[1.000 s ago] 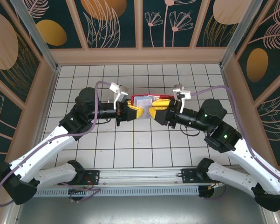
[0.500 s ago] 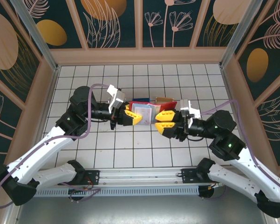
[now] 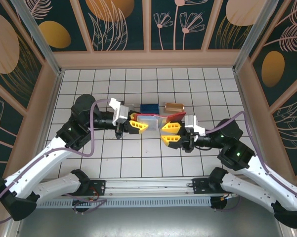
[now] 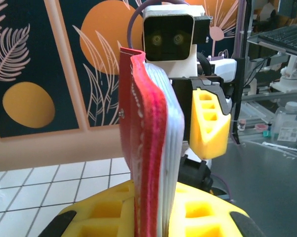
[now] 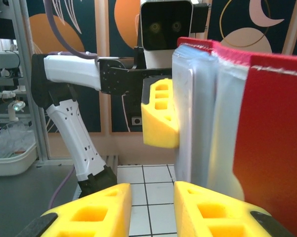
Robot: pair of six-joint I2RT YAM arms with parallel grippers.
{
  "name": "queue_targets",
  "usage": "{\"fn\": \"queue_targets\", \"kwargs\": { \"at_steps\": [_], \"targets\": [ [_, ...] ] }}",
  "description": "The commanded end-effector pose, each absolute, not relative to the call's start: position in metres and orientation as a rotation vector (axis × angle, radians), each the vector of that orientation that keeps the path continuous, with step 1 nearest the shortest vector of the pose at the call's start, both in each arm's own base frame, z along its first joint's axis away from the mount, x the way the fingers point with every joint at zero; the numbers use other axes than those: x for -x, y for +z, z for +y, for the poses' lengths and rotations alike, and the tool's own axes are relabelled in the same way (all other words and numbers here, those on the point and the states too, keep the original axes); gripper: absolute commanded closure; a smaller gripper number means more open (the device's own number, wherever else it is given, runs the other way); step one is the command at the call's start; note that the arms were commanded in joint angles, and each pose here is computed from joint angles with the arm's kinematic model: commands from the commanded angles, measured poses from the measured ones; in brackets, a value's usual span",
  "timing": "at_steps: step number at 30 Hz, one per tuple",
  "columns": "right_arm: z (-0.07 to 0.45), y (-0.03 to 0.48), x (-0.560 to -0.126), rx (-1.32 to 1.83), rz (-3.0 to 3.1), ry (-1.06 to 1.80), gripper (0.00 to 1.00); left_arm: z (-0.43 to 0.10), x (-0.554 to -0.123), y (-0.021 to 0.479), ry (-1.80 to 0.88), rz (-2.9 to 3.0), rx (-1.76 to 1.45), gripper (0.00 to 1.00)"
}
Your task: Take the credit cards out of the card holder
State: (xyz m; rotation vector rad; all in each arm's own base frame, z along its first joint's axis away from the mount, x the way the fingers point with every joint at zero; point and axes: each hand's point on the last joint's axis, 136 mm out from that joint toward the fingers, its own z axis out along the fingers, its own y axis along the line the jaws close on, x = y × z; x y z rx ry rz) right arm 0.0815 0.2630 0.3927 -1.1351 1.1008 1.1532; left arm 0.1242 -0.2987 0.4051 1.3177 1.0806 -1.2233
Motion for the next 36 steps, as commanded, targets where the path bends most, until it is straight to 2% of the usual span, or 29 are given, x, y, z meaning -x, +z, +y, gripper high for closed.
{"fn": "queue_targets", "kwargs": {
  "at_steps": [1, 5, 21, 29, 36],
  "targets": [
    [0.268, 0.387, -0.072, 1.207, 1.042, 1.151, 0.72, -0.295, -0.121, 0.417, -1.139, 0.975, -1.323, 1.00],
    [0.269, 0.391, -0.077, 1.173, 1.046, 1.113, 0.68, -0.293, -0.122, 0.418, -1.123, 0.966, -1.305, 1.00],
    [0.265, 0.414, -0.098, 1.023, 1.042, 0.951, 0.67, -0.292, -0.119, 0.416, -1.143, 0.985, -1.316, 1.00],
    [0.257, 0.416, -0.109, 0.935, 1.053, 0.902, 0.65, -0.295, -0.126, 0.408, -1.146, 1.057, -1.299, 1.00],
    [0.267, 0.403, -0.106, 0.986, 1.076, 0.940, 0.65, -0.297, -0.131, 0.402, -1.161, 1.101, -1.280, 1.00]
  ]
}}
